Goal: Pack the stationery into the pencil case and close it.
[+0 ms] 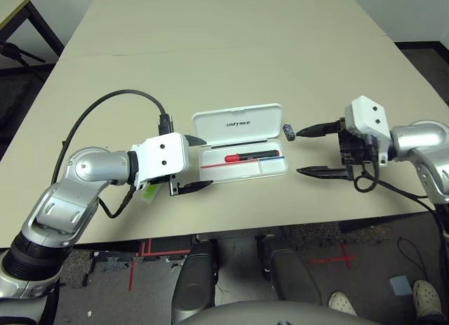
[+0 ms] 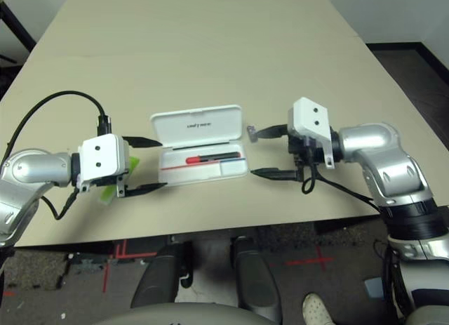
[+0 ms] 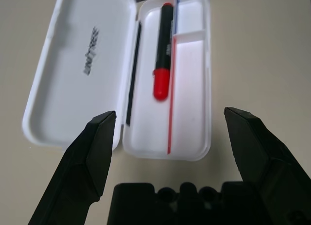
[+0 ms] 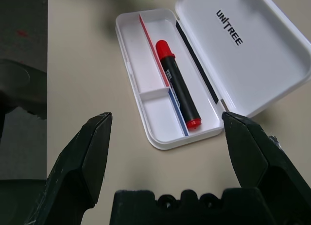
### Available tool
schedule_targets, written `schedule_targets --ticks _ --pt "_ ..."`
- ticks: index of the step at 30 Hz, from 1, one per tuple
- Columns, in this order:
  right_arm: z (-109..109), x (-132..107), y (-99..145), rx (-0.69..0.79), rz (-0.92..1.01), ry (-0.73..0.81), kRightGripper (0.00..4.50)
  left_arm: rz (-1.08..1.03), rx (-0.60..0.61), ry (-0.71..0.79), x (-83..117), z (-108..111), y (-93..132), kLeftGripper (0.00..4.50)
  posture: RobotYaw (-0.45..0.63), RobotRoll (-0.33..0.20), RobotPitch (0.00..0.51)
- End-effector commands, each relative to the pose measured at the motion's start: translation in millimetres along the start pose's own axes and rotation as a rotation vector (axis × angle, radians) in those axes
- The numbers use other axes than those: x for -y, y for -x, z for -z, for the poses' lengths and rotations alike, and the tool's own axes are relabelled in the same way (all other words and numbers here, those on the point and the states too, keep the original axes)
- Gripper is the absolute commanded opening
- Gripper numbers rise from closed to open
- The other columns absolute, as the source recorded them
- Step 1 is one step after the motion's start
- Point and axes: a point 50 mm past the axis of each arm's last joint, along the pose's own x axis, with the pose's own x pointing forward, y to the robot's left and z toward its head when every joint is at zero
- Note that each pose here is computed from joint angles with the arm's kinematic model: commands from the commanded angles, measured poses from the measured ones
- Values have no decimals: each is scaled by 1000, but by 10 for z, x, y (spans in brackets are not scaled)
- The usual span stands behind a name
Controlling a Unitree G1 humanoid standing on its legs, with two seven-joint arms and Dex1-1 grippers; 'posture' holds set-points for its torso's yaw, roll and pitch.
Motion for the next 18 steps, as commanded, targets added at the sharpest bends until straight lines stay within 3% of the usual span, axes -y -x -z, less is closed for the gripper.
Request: schedule_targets --ticks 1,10,18 --pt "-19 -38 24 12 -1 -2 4480 -133 -87 94 -52 160 77 4500 20 0 165" --pt "8 12 25 6 8 1 4480 -372 -292 473 78 450 210 4500 37 0 175" --pt "18 40 -8 2 7 13 4480 -452 -359 689 147 606 171 4500 40 0 175"
